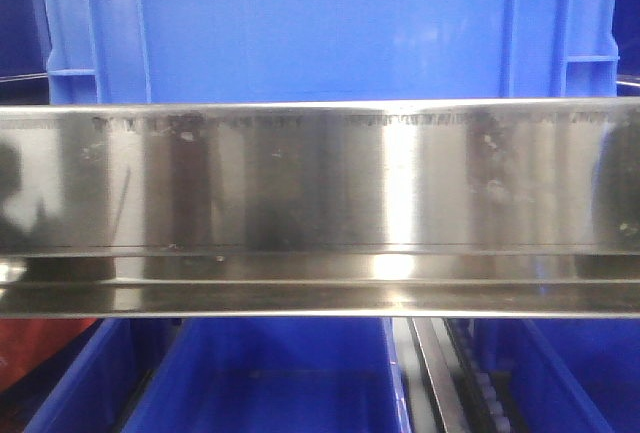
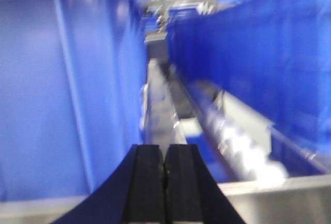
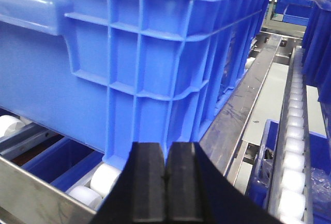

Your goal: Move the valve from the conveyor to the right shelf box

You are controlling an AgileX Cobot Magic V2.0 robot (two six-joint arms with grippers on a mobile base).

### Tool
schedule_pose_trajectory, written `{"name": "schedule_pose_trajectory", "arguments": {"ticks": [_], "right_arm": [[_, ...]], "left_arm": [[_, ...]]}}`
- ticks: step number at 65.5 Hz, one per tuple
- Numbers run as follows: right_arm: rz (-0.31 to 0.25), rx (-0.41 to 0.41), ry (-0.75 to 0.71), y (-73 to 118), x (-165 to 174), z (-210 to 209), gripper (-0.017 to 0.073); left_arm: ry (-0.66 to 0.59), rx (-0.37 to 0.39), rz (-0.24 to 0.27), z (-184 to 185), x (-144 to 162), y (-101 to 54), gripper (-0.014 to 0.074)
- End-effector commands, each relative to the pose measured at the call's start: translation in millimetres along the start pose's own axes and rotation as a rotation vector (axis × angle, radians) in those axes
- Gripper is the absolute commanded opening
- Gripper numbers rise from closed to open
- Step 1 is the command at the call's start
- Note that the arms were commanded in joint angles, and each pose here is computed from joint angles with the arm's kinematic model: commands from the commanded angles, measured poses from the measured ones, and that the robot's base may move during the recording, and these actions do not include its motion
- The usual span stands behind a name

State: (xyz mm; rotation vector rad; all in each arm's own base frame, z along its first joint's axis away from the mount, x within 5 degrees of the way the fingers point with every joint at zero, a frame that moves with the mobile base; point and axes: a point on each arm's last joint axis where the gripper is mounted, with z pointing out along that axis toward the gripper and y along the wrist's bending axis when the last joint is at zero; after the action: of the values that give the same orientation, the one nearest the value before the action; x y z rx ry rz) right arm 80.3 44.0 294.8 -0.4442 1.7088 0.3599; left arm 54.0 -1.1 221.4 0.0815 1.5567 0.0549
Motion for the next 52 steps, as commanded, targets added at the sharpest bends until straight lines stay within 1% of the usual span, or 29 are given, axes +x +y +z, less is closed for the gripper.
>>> {"name": "schedule_pose_trajectory", "arguments": {"ticks": [1,5,8,22,52], "right_arm": [[-0.008,0.003,-0.028,-0.3,-2.1,-1.0,-0.0158],[-0.008,0.003,-0.028,-0.3,-2.1,-1.0,-0.0158],[-0.008,0.003,-0.028,-0.3,-2.1,-1.0,-0.0158],[-0.008,0.003,-0.028,-0.3,-2.1,-1.0,-0.0158],[-0.008,0.003,-0.028,-0.3,-2.1,-1.0,-0.0158]], "left_arm": [[-0.034,-0.016,-0.018,2.0,10.9,-0.1,-0.0111],[-0.095,-0.024,-0.018,1.8,6.3,0.6,-0.0111],[-0.052,-0.019,-0.018,2.1,10.3,0.1,-0.0111],[-0.091,-0.024,-0.018,1.9,6.7,0.6,-0.0111],[-0.091,-0.024,-0.018,1.9,6.7,0.6,-0.0111]]}}
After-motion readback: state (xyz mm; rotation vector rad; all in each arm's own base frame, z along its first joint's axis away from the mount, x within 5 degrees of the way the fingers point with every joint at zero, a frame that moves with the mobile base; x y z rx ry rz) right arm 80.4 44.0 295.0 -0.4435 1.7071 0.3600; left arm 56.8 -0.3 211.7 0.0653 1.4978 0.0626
